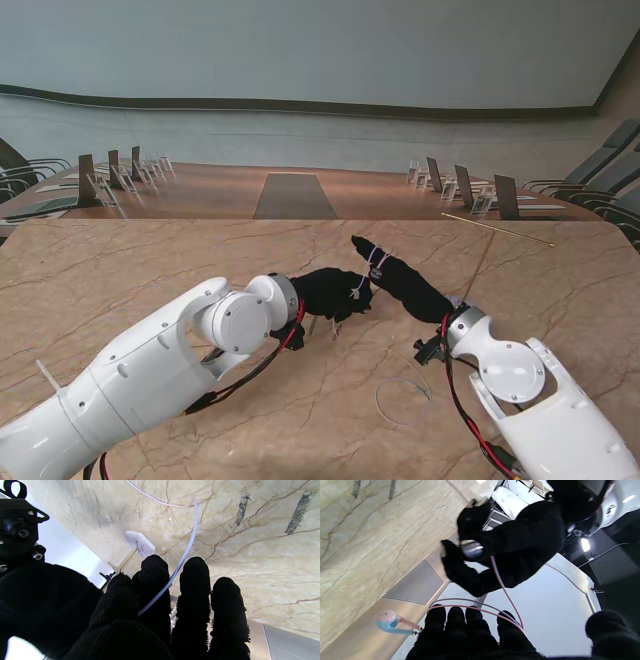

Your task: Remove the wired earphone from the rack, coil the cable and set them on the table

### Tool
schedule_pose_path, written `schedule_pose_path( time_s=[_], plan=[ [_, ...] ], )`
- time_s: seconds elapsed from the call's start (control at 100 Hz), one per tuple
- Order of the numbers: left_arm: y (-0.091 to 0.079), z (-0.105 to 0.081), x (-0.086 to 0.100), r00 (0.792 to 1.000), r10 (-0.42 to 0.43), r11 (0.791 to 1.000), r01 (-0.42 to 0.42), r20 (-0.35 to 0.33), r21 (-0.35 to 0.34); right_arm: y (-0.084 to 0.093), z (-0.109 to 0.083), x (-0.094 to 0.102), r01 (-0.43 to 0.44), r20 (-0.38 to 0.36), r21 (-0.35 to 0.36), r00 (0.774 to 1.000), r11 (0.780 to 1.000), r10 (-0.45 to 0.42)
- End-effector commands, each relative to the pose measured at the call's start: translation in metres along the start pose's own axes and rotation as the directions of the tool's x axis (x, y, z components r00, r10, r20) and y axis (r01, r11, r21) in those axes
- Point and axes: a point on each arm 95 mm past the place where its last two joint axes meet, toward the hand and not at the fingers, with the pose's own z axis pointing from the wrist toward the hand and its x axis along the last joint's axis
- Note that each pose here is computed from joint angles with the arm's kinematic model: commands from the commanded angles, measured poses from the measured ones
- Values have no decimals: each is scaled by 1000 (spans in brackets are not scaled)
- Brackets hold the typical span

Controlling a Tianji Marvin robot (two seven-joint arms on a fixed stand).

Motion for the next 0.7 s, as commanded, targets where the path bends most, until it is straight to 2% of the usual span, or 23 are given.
schedule_pose_path(
  time_s=[0.0, 0.69],
  plan=[
    [4, 4, 1, 1000, -10, 1000, 10, 3, -8, -2, 0, 10, 3, -35, 10, 999, 1000, -3],
    [12, 20, -4, 999, -23, 999, 23, 31, -24, 3, -10, 53, 40, -222, 63, 975, 997, -25]
  ],
)
